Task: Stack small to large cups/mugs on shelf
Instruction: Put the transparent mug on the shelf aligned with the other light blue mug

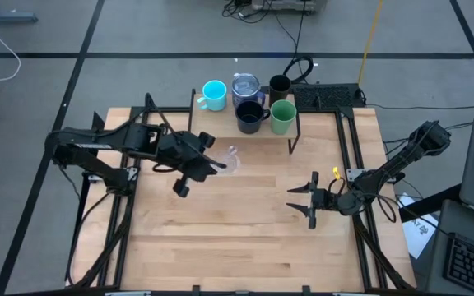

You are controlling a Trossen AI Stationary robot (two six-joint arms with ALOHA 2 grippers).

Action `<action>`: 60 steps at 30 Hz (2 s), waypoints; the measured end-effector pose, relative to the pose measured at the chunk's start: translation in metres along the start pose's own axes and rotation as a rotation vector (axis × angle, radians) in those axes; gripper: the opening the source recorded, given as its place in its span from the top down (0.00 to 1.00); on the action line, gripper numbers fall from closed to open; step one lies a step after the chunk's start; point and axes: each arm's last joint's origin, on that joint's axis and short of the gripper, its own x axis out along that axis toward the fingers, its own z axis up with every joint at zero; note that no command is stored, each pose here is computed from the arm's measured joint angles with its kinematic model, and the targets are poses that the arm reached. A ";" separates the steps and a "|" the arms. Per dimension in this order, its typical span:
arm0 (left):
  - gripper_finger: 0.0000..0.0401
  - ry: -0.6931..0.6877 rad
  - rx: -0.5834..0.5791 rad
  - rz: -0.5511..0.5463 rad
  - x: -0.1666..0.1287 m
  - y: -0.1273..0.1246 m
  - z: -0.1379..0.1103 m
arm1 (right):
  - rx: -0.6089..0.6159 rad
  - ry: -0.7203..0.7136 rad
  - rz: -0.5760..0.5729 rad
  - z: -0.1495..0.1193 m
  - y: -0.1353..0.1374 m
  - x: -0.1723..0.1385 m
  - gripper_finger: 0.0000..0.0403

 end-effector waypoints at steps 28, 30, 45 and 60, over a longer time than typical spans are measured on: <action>1.00 0.092 0.492 0.015 -0.003 -0.006 0.000 | 0.003 0.001 0.000 0.000 0.000 0.000 0.53; 1.00 0.091 0.471 0.017 -0.003 -0.006 0.000 | 0.003 0.001 0.000 0.000 0.000 0.000 0.53; 1.00 0.047 0.264 0.055 -0.003 -0.005 0.005 | 0.003 0.001 0.000 0.000 0.000 0.000 0.53; 1.00 0.005 -0.246 0.154 -0.004 -0.008 0.013 | -0.008 0.001 0.000 0.000 0.000 0.000 0.53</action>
